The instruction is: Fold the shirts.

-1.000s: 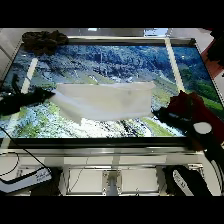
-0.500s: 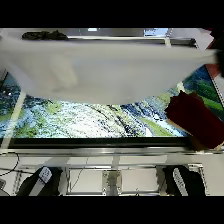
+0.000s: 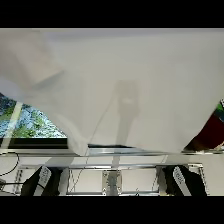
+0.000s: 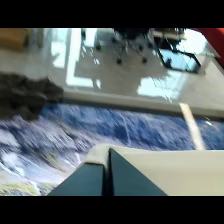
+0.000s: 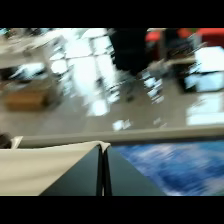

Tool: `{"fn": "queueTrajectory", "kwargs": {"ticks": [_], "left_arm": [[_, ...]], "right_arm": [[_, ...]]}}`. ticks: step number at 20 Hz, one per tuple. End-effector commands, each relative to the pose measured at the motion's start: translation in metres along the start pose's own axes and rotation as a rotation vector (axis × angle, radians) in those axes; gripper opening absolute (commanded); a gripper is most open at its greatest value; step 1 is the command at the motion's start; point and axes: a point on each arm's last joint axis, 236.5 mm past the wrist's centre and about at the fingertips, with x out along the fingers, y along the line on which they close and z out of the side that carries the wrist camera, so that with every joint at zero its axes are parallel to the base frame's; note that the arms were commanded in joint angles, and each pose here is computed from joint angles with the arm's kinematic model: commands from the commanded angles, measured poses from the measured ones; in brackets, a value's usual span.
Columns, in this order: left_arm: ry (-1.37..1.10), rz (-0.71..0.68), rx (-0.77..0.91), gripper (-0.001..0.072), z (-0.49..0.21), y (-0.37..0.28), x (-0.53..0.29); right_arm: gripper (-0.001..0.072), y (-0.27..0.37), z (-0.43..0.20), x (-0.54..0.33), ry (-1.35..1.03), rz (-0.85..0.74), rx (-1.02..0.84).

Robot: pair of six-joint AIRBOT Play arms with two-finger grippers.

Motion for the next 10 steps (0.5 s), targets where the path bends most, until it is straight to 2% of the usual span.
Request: {"fn": "queueTrajectory", "kwargs": {"ticks": [1,3,6,8,10], "left_arm": [[0.176,-0.163,-0.136,0.0013,-0.039,0.003,0.047],[0.362,-0.164,-0.156,0.0013,-0.097,0.018,0.104],[0.618,-0.099,-0.050,0.0014,-0.210,0.026,0.200],[0.697,-0.038,0.038,0.0014,-0.268,0.025,0.258],[0.683,0.011,0.046,0.0014,-0.301,0.021,0.305]], "right_arm": [[0.0019,0.009,-0.063,0.090,0.213,0.268,0.185],[0.0019,-0.008,-0.144,0.147,0.429,0.225,0.207],[0.0019,-0.031,-0.263,0.203,0.702,0.085,0.138],[0.0019,-0.042,-0.310,0.231,0.758,0.012,0.122],[0.0019,-0.049,-0.332,0.255,0.742,-0.011,0.162]]}}
